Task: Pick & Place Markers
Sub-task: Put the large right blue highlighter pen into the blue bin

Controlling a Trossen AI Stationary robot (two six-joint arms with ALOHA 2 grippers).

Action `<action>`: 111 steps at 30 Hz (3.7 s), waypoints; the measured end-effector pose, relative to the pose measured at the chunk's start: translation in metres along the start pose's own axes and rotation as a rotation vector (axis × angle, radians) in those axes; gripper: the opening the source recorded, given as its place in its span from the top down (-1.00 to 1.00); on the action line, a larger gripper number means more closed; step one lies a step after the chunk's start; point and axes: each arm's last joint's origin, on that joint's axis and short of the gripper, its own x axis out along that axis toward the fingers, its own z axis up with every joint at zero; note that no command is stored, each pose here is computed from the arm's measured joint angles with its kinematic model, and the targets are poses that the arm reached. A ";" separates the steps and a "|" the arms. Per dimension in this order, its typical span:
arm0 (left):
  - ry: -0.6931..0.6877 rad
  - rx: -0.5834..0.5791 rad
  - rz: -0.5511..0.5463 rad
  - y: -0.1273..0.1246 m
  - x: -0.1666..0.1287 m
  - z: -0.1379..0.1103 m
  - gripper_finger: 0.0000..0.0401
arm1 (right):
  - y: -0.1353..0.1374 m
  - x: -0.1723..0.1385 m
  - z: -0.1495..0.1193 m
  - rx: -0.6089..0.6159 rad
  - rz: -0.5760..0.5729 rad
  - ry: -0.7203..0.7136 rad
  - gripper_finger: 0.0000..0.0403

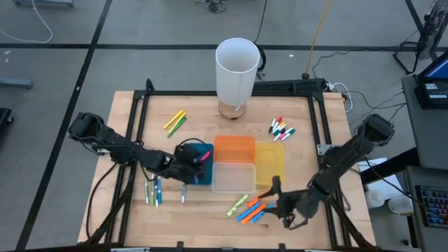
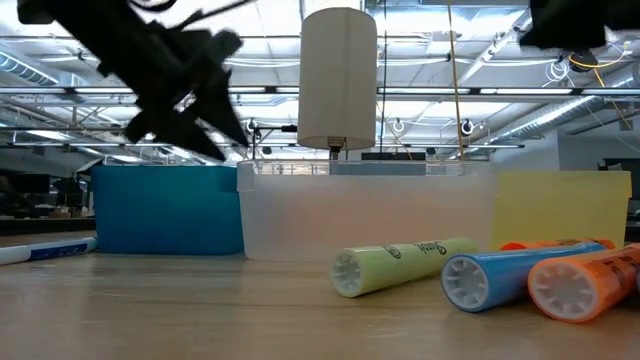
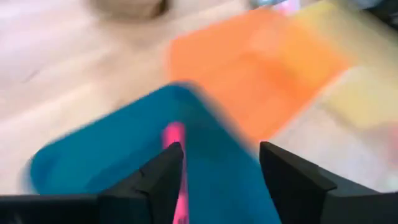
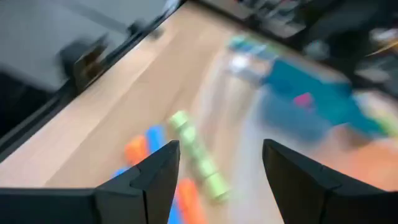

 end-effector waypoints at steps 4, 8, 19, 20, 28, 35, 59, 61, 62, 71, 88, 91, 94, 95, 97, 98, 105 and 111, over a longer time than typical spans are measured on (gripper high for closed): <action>-0.155 0.114 -0.193 -0.024 -0.006 0.015 -0.20 | 0.008 0.017 -0.009 0.000 0.058 0.068 -0.08; -0.314 0.223 -0.430 -0.048 -0.025 0.026 -0.20 | 0.013 0.020 -0.009 0.040 0.128 0.097 -0.08; -0.445 0.425 -0.783 -0.075 -0.068 0.014 -0.09 | 0.041 0.024 -0.038 0.038 0.193 0.228 -0.02; -0.447 0.432 -0.786 -0.075 -0.069 0.013 -0.08 | 0.043 0.027 -0.043 0.030 0.190 0.247 -0.01; -0.459 0.456 -0.781 -0.075 -0.068 0.013 -0.12 | 0.035 0.042 -0.053 0.092 0.237 0.317 0.02; -0.455 0.452 -0.780 -0.075 -0.068 0.013 -0.13 | 0.035 0.041 -0.055 0.153 0.269 0.373 0.18; -0.444 0.465 -0.762 -0.073 -0.064 0.014 -0.13 | 0.028 -0.010 0.027 -0.007 0.493 -0.102 0.77; -0.456 0.490 -0.766 -0.074 -0.062 0.013 -0.13 | 0.023 -0.014 0.039 -0.057 0.442 -0.226 0.77; -0.472 0.513 -0.771 -0.076 -0.060 0.011 -0.13 | 0.021 -0.014 0.045 -0.077 0.407 -0.280 0.77; -0.729 0.837 -0.823 -0.105 -0.027 -0.018 -0.13 | -0.014 0.001 0.062 -0.162 0.060 -0.430 0.77; -0.824 0.895 -0.770 -0.183 0.010 0.003 -0.13 | -0.028 0.005 0.063 -0.152 0.001 -0.464 0.77; -0.825 0.897 -0.761 -0.189 0.018 0.005 -0.13 | -0.028 0.005 0.063 -0.154 0.003 -0.459 0.77; -0.835 0.896 -0.761 -0.193 0.022 0.008 -0.13 | -0.028 0.005 0.063 -0.154 0.005 -0.461 0.77; -0.835 0.896 -0.761 -0.193 0.022 0.008 -0.13 | -0.028 0.005 0.063 -0.153 0.004 -0.462 0.77; -0.834 0.897 -0.759 -0.193 0.022 0.008 -0.13 | -0.028 0.005 0.063 -0.153 0.004 -0.461 0.77; -0.834 0.898 -0.761 -0.193 0.022 0.008 -0.12 | -0.028 0.005 0.063 -0.154 0.004 -0.461 0.77; -0.883 1.020 -0.744 -0.198 0.012 -0.002 0.32 | -0.025 0.004 0.063 -0.159 0.016 -0.462 0.77; -0.914 1.049 -0.738 -0.200 -0.001 0.000 0.70 | -0.025 0.003 0.065 -0.149 0.013 -0.475 0.77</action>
